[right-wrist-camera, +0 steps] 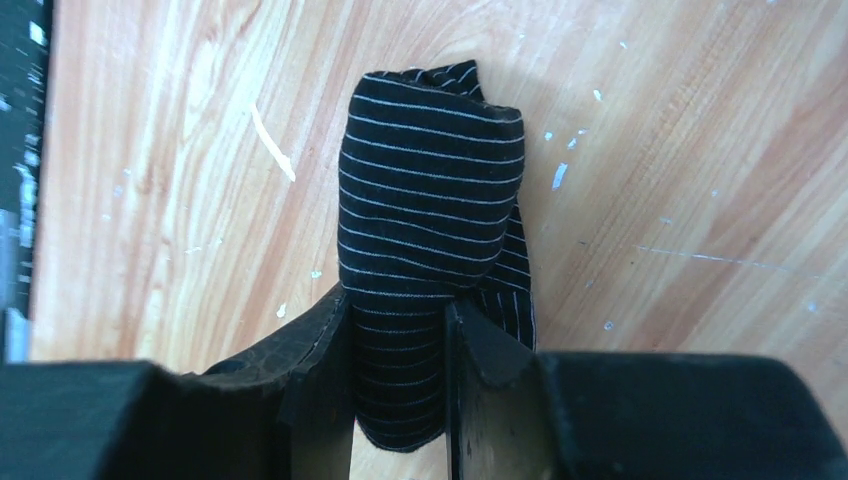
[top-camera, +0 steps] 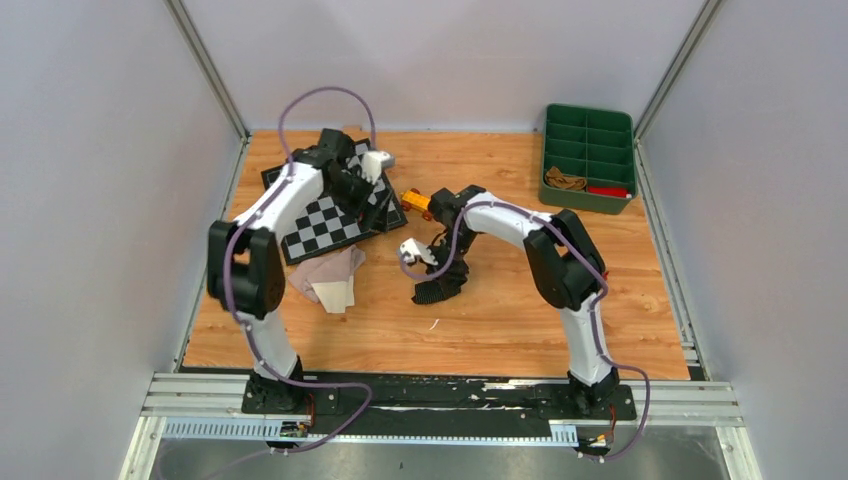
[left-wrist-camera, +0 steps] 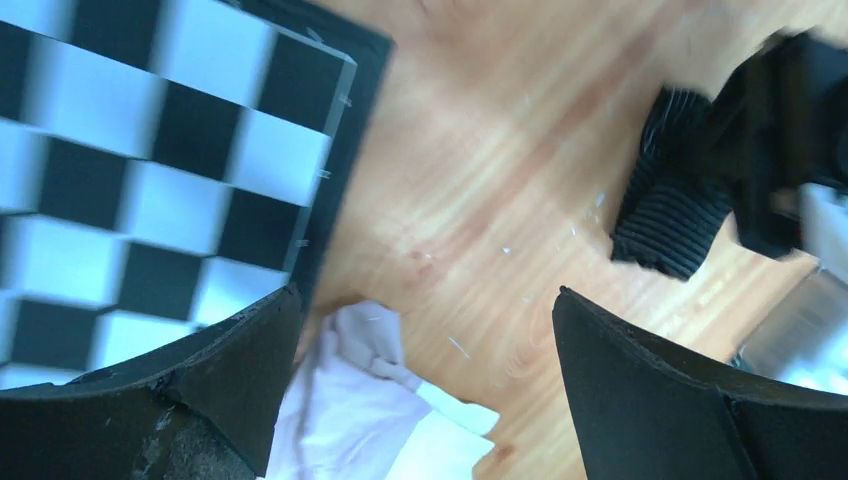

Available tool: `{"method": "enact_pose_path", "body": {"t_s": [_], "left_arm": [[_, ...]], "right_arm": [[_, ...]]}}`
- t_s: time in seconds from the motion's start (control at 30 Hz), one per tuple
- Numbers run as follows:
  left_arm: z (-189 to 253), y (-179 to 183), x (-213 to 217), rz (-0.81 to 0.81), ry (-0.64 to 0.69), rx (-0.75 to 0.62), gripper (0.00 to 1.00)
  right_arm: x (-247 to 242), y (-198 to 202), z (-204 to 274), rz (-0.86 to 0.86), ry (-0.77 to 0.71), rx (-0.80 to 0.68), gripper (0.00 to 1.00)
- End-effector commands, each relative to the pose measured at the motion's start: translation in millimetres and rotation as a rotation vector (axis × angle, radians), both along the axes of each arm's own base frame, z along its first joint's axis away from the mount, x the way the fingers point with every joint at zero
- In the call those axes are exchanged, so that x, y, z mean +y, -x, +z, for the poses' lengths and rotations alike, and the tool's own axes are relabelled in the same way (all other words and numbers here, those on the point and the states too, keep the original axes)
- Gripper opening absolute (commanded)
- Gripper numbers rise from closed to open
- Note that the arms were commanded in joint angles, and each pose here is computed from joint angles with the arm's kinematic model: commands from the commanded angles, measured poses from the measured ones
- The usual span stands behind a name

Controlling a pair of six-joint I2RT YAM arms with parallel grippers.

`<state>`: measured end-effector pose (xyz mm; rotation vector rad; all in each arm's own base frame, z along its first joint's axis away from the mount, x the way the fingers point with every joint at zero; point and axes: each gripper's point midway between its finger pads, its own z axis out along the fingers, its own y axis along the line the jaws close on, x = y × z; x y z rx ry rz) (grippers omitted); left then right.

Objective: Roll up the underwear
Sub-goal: Roll the underwear to the corner of the board.

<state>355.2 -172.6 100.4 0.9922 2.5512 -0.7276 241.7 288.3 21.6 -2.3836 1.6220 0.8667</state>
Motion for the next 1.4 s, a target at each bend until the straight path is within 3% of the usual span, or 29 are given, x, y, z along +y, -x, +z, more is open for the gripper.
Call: {"method": "enact_pose_path", "body": {"t_s": [0.0, 0.03, 0.1, 0.13, 0.2, 0.23, 0.3, 0.4, 0.47, 0.57, 0.67, 0.8, 1.17, 1.3, 1.37], "left_arm": [[115.3, -29.0, 0.2, 0.124, 0.151, -0.478, 1.00], [147.4, -31.3, 1.6, 0.178, 0.194, -0.587, 1.00], [165.9, -34.4, 21.1, 0.421, 0.218, -0.655, 1.00], [177.7, -24.0, 12.7, 0.347, 0.260, -0.669, 0.98], [183.6, 6.5, -10.4, 0.048, 0.307, -0.675, 0.75], [177.8, 21.3, -12.5, -0.070, 0.263, -0.685, 0.66], [153.9, 50.1, -13.3, -0.240, 0.110, -0.726, 0.61], [134.6, 81.9, -8.5, -0.383, 0.061, -0.904, 0.66], [112.2, 111.5, -14.7, -0.562, 0.043, -0.985, 0.70], [80.4, 143.8, -31.8, -0.772, 0.031, -1.012, 0.71], [61.7, 166.3, -59.9, -0.903, 0.123, -0.987, 0.72], [43.2, 170.1, -96.9, -0.918, 0.232, -0.952, 0.73], [-23.1, 160.1, -152.5, -0.844, 0.173, -0.826, 0.72], [-57.3, 165.2, -139.7, -0.887, 0.077, -0.743, 0.64], [-67.6, 165.1, -133.7, -0.895, 0.036, -0.725, 0.54]], "right_arm": [[-56.5, 54.5, -53.3, -0.098, 0.360, 0.421, 0.05], [-57.2, 52.4, -55.9, -0.120, 0.387, 0.452, 0.05], [-62.1, 46.7, -65.7, -0.159, 0.455, 0.483, 0.06], [-64.2, 45.3, -70.3, -0.184, 0.486, 0.498, 0.05], [-64.7, 41.6, -74.0, -0.207, 0.505, 0.511, 0.06], [-64.0, 40.5, -75.2, -0.215, 0.507, 0.511, 0.06], [-65.0, 40.5, -77.6, -0.230, 0.524, 0.517, 0.06], [-64.2, 38.1, -82.6, -0.249, 0.543, 0.517, 0.05], [-64.1, 36.4, -85.3, -0.261, 0.558, 0.516, 0.05], [-63.9, 35.6, -86.6, -0.271, 0.567, 0.516, 0.06], [-63.7, 35.2, -87.5, -0.278, 0.570, 0.514, 0.06], [-64.0, 34.5, -89.9, -0.288, 0.583, 0.514, 0.05], [-63.7, 34.6, -89.4, -0.292, 0.580, 0.513, 0.05], [-63.4, 34.2, -89.4, -0.292, 0.578, 0.511, 0.05], [-63.4, 34.0, -89.5, -0.294, 0.576, 0.510, 0.05]]}}
